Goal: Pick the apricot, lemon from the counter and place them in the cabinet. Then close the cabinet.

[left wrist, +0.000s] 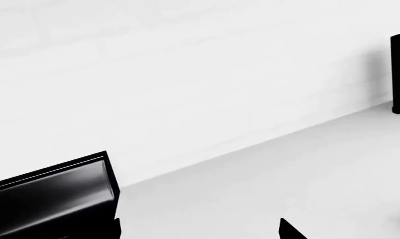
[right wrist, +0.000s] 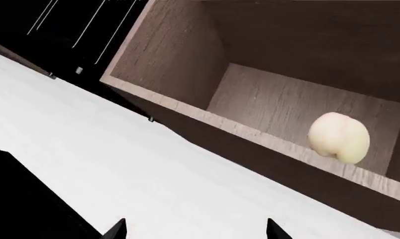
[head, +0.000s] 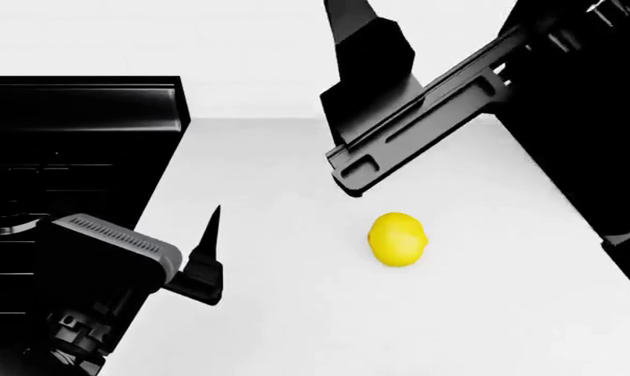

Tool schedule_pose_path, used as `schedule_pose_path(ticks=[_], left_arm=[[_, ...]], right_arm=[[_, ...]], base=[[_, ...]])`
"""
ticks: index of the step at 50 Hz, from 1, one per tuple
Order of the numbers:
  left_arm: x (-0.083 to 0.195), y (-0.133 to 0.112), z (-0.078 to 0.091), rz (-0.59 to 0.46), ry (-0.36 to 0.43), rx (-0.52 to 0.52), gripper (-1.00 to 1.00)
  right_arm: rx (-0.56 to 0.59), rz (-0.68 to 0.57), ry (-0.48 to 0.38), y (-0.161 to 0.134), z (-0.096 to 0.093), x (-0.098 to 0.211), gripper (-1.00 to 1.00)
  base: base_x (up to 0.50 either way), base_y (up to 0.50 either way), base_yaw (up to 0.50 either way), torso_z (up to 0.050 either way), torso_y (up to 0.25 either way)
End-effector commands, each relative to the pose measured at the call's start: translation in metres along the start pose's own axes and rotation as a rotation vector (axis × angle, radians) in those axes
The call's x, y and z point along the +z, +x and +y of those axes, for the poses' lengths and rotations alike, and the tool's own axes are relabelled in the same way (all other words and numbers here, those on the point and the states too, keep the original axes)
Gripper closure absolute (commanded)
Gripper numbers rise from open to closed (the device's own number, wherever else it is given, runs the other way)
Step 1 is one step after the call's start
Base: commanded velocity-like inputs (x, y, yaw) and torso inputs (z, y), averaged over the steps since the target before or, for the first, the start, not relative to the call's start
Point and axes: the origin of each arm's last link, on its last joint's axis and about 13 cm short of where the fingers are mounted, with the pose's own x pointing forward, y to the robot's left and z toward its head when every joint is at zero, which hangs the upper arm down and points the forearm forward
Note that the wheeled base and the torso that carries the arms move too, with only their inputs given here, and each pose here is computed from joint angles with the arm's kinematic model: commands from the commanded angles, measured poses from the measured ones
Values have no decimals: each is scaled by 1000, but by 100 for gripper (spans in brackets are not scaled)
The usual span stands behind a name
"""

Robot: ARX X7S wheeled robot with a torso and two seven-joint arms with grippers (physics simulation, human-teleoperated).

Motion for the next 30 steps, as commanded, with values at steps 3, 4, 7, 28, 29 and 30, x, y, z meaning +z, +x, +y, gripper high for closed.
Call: schedule_pose_path(ticks=[3, 4, 7, 28, 29, 30], left_arm=[[-1, 0, -1, 4, 1, -3, -100], [-1, 0, -1, 5, 1, -4, -100], [-1, 0, -1, 5, 0, -4, -100], [-4, 1, -2, 10, 3, -7, -100], [-4, 1, -2, 11, 2, -7, -100], [-4, 1, -2, 11, 2, -8, -100]], right_arm=[[55, 221, 88, -7, 1, -40, -100], [55, 236, 103, -6, 0, -44, -100], [58, 276, 127, -5, 1, -52, -100], [63, 566, 208, -11, -9, -92, -100], [58, 577, 212, -12, -9, -95, -100], [55, 585, 216, -13, -10, -97, -100]], base=[[0, 0, 0, 0, 0], [0, 0, 0, 0, 0], [0, 0, 0, 0, 0], [0, 0, 0, 0, 0], [0, 0, 0, 0, 0], [0, 0, 0, 0, 0]])
